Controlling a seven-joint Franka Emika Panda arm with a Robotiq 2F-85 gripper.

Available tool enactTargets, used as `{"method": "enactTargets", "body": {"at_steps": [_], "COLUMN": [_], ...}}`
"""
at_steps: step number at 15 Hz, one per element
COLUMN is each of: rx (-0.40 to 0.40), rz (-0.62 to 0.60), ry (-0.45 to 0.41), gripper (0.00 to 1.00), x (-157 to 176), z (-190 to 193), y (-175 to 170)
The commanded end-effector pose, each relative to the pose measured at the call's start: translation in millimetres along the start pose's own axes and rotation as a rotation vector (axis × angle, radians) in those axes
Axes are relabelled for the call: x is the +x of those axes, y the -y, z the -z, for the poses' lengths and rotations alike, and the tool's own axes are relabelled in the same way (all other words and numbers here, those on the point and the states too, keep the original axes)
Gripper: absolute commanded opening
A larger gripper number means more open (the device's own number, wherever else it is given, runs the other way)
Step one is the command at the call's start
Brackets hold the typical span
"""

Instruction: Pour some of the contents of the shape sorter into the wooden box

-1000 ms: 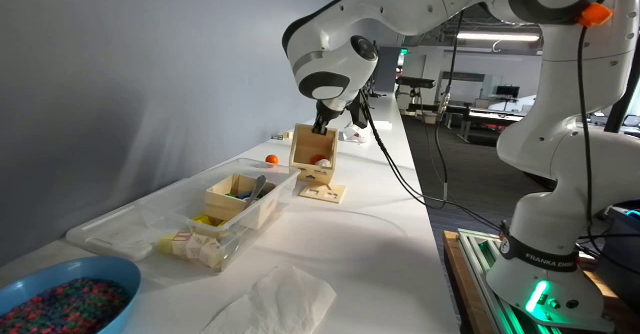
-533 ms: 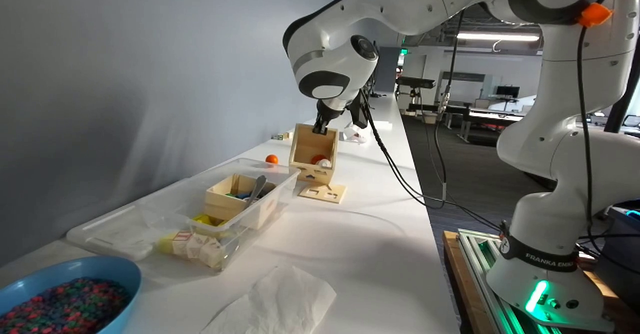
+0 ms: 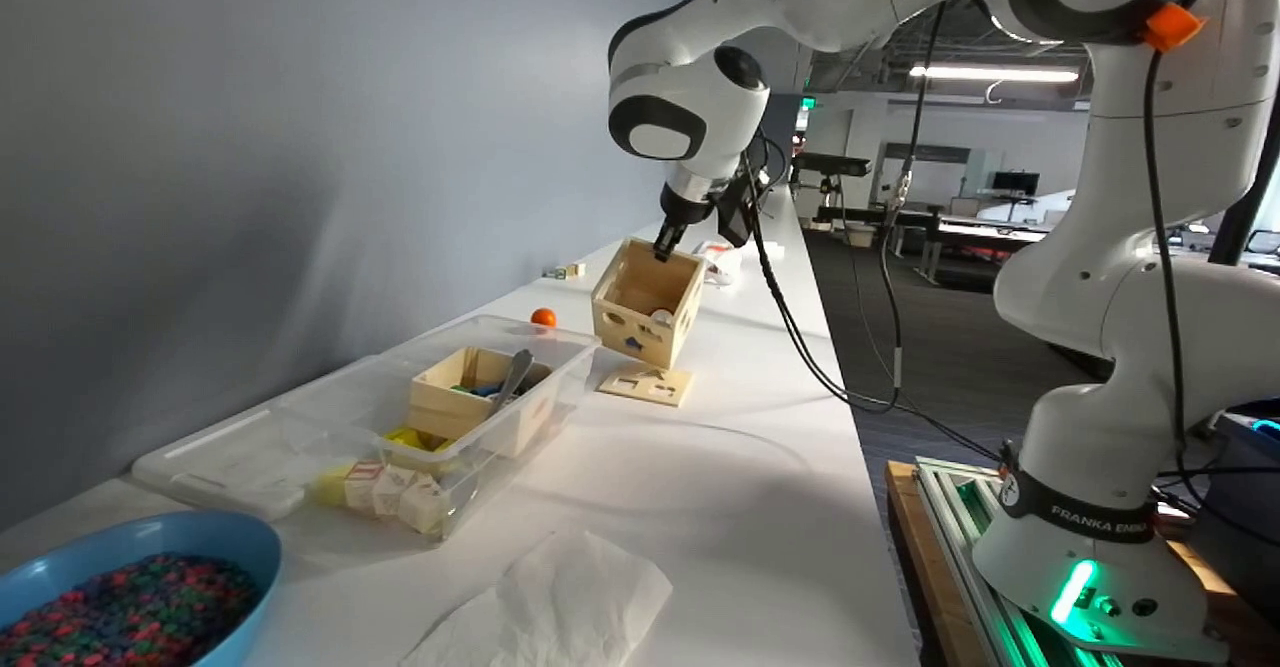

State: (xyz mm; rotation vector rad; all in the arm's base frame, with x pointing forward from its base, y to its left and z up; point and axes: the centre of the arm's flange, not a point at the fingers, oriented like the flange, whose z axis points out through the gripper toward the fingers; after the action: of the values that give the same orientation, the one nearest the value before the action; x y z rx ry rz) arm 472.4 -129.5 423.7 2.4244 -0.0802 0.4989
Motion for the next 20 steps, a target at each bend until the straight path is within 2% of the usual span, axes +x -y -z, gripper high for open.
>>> {"method": "enactTargets", "body": {"at_steps": [1,5,8,14,19,20], "rx": [0.059,0.095,0.165,0.275,0.354,0.289], "rz": [-0.097,-0.118,-0.108,-0.072,-0.021,-0.058], "ry": [0.040,0.105,0.125,0.148,0.203,0.186], "gripper": [0.03,0.03,0.03,0.03,0.03,0.13], "x": [54.2,53.9,48.7,17.1,-9.0,-79.6], "z": [5.9,17.4,23.1,28.2,23.3,52.0], "y": [-49.7,-61.9,-61.8,-22.8,-6.6,-6.3]}}
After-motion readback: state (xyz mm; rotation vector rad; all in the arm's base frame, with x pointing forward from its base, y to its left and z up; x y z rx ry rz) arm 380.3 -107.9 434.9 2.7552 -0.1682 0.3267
